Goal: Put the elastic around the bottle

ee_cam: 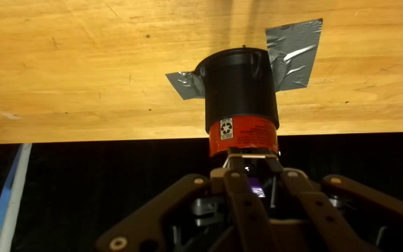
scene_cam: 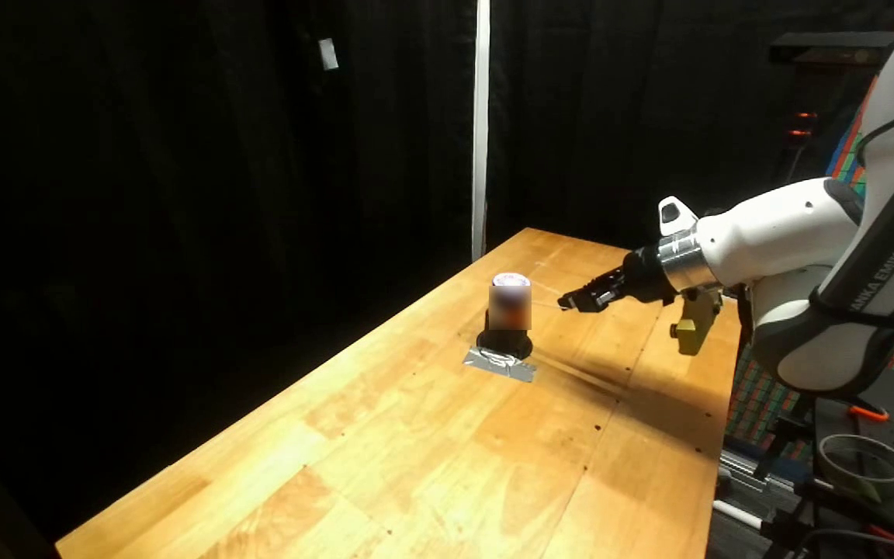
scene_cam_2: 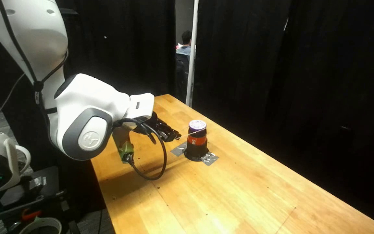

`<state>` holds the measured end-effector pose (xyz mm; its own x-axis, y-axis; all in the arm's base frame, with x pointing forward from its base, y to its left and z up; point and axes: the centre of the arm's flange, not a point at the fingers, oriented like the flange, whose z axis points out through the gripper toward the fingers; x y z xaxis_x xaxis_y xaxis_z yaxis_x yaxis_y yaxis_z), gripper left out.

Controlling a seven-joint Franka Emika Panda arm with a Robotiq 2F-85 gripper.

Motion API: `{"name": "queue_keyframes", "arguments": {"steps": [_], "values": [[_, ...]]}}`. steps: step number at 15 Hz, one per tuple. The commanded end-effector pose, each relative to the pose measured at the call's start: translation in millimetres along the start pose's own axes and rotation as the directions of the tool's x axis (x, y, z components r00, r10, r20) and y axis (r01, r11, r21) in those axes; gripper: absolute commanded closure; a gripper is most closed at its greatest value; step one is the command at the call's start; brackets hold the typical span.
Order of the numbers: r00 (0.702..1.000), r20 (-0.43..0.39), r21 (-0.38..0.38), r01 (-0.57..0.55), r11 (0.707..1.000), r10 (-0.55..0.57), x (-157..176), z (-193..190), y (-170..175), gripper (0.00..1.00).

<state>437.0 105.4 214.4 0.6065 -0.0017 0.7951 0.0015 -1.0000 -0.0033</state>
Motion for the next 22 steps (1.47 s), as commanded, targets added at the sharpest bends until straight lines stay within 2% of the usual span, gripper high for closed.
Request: {"name": "queue_keyframes", "arguments": {"steps": [1, 9, 15, 17, 18, 19, 22], "values": [[0.997, -0.077, -0.028, -0.008, 1.0, 0.006, -24, -12, -9, 0.8], [0.974, -0.224, -0.111, -0.047, 0.993, 0.021, -49, -26, -28, 0.8], [0.977, -0.214, -0.105, -0.012, 0.994, -0.011, -40, -30, -34, 0.81], [0.991, -0.121, -0.098, 0.035, 0.995, -0.047, -13, -43, -24, 0.81], [0.995, -0.041, -0.105, 0.082, 0.991, -0.086, 5, -50, -22, 0.54], [0.995, 0.028, -0.125, 0.103, 0.987, -0.1, 19, -53, -20, 0.53], [0.97, 0.202, -0.131, 0.16, 0.978, -0.132, 51, -59, -3, 0.33]]}}
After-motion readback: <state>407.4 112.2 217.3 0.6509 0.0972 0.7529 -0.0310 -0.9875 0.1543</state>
